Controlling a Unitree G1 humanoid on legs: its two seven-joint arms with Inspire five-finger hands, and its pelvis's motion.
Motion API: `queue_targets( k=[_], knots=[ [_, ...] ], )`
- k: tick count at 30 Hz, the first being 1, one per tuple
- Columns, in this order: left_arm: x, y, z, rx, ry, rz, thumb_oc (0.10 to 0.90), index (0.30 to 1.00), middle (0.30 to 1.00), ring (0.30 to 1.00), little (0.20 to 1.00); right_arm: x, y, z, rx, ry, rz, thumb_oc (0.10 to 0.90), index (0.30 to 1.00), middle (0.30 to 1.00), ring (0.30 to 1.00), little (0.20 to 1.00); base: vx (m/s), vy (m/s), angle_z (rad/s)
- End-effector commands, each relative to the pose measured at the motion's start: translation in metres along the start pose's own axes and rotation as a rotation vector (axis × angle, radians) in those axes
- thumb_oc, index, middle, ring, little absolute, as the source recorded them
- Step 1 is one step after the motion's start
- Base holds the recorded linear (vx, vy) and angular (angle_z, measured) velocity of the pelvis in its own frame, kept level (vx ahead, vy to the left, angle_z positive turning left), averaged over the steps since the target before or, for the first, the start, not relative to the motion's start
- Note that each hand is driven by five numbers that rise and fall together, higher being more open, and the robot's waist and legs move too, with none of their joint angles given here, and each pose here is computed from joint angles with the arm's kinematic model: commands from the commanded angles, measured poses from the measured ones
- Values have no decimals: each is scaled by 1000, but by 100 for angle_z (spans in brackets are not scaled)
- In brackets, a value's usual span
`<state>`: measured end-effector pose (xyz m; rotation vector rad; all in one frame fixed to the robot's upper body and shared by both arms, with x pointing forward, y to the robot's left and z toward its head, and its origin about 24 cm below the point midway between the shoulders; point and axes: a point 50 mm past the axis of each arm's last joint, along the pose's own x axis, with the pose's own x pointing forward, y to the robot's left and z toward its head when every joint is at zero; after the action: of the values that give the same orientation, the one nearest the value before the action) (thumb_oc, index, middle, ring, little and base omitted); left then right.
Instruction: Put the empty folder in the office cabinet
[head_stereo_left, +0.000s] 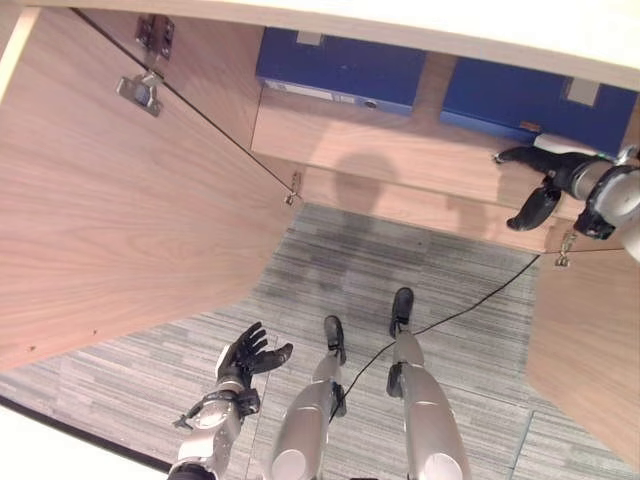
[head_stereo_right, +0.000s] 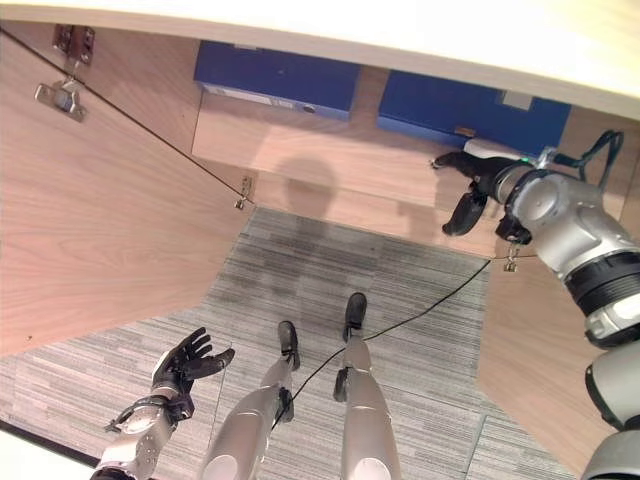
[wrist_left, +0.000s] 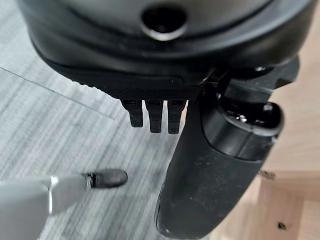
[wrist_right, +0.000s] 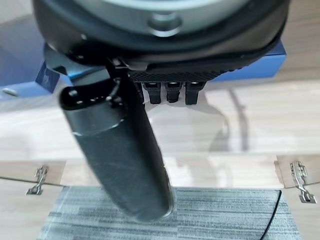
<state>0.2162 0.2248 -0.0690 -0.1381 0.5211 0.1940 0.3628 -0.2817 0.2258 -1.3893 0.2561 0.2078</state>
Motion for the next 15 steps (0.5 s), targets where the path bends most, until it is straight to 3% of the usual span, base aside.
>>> queue_targets(
  k=[1, 9, 12, 15],
  knots=[
    [-7, 38, 14, 105, -58, 86, 800, 900, 900, 900, 900, 7, 117, 13, -74, -81, 600, 800, 900, 900, 900, 900, 0, 0, 0],
    [-4, 54, 26, 163, -49, 128, 800, 900, 900, 900, 900, -2, 136, 61, -295, -256, 703, 800, 900, 900, 900, 900, -59, -28, 1],
    [-5, 60, 24, 157, -39, 152, 800, 900, 900, 900, 900, -1, 131, 71, -281, -293, 665, 800, 900, 900, 900, 900, -99, 28, -21],
    [-5, 65, 10, 101, 17, 196, 800, 900, 900, 900, 900, 8, 120, 81, -146, -341, 514, 800, 900, 900, 900, 900, -53, 55, -44]
  ],
)
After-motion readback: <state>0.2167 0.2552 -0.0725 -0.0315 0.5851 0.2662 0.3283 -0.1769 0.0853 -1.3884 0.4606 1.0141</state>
